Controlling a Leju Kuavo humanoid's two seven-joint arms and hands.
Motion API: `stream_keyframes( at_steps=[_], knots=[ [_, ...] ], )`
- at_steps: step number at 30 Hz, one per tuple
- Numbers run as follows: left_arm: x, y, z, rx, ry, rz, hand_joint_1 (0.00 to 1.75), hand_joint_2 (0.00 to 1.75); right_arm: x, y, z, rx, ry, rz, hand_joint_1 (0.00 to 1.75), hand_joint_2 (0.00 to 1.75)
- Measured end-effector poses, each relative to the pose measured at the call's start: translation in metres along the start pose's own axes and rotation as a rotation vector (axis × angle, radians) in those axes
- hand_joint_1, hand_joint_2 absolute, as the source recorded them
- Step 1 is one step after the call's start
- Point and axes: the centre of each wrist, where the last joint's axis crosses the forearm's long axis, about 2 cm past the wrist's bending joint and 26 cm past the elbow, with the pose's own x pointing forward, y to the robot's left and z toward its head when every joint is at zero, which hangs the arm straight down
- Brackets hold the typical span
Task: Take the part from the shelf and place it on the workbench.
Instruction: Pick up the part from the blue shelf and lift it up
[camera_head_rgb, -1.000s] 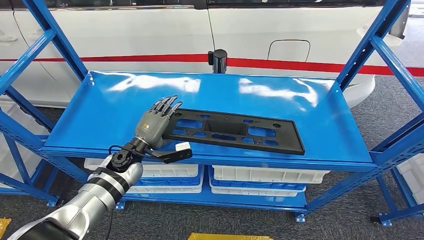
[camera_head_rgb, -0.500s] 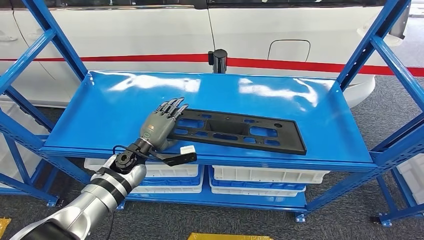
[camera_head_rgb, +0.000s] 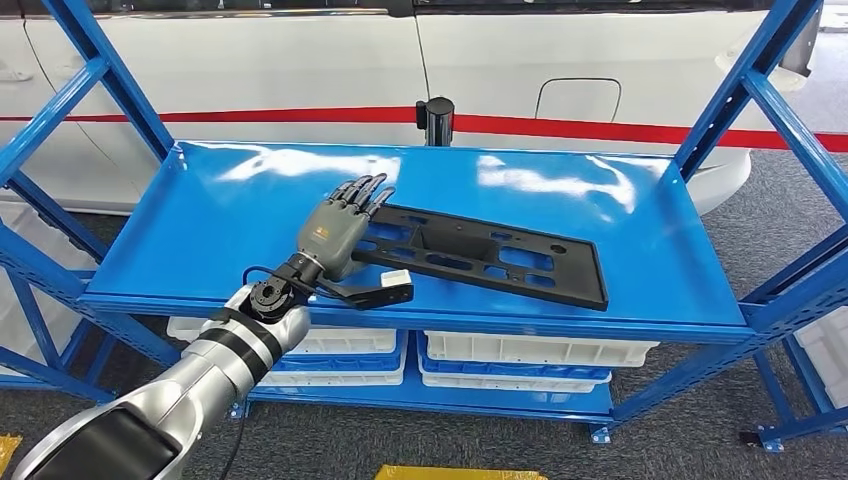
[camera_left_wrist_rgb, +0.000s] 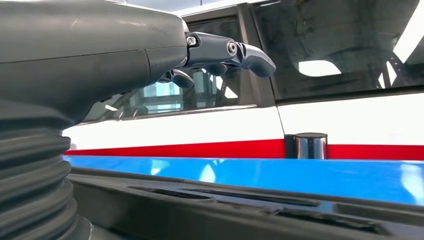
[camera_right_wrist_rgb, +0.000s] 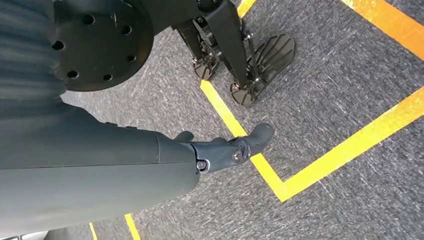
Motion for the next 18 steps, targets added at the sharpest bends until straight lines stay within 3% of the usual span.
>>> stream_keyframes(
  at_steps=[18],
  knots=[
    [0.003, -0.002, -0.012, -0.035, -0.017, -0.01, 0.0, 1.75, 0.003, 0.003, 0.0, 0.007, -0.009, 0.019, 0.0, 1.75]
  ],
)
